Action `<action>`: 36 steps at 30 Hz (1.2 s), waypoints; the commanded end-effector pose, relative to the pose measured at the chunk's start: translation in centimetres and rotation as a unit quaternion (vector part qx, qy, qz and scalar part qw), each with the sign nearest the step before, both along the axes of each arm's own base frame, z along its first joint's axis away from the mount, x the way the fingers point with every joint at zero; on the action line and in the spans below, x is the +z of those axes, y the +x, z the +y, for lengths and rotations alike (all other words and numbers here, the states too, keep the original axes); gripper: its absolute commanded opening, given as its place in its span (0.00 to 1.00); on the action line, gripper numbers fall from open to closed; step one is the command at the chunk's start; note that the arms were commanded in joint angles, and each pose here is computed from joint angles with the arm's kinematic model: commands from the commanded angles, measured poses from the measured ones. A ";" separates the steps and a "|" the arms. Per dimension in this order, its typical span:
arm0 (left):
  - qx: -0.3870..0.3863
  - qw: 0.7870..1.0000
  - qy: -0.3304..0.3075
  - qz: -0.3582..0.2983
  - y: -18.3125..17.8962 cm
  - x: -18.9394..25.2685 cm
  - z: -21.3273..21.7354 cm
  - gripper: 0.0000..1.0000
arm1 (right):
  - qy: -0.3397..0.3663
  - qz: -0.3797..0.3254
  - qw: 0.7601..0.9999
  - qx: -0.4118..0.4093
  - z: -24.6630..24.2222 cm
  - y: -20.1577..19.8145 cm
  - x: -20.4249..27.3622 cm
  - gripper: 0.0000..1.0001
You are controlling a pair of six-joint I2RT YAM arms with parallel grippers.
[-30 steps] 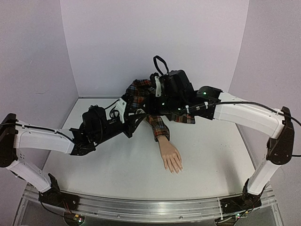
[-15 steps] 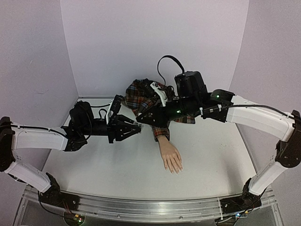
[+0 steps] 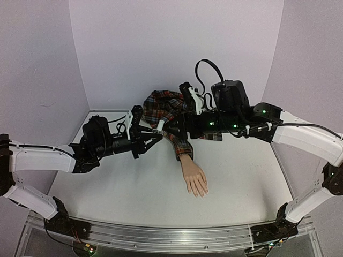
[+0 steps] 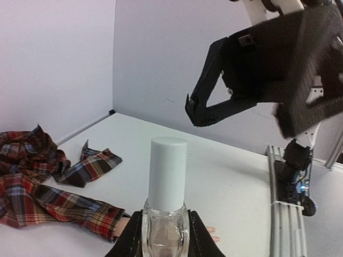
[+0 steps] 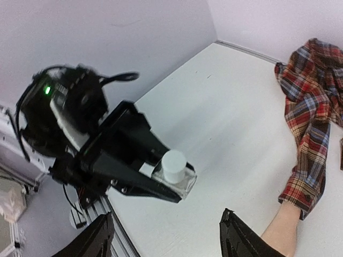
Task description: Paint the nails
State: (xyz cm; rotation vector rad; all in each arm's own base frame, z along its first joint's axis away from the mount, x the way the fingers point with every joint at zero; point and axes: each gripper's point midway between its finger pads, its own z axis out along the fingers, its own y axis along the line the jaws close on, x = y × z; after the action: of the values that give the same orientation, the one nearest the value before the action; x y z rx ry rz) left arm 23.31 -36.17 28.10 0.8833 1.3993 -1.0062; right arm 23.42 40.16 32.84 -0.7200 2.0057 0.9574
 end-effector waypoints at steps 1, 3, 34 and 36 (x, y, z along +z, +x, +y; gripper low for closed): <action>0.091 0.993 -0.013 -0.075 1.5 3.8 0.4 0.00 | 0.050 0.046 0.992 -0.110 0.2 3.2 1.7 0.62; 0.093 0.993 -0.011 -0.075 1.5 3.7 0.1 0.00 | 0.052 0.061 0.990 -0.113 1.1 3.6 1.4 0.57; -0.202 0.978 -0.048 0.023 -4.4 4.1 0.1 0.00 | 0.017 -0.051 0.970 0.238 0.2 -5.6 0.0 0.42; -0.124 0.991 -0.044 0.000 -2.5 3.9 0.3 0.00 | 0.016 -0.051 0.988 0.147 -0.7 -3.1 0.7 0.59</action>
State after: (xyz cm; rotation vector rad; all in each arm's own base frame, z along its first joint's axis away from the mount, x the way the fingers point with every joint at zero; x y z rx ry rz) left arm 16.55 -36.89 29.22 1.1991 1.2913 -1.5586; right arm 17.99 41.81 31.09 -1.2793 1.7776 1.2199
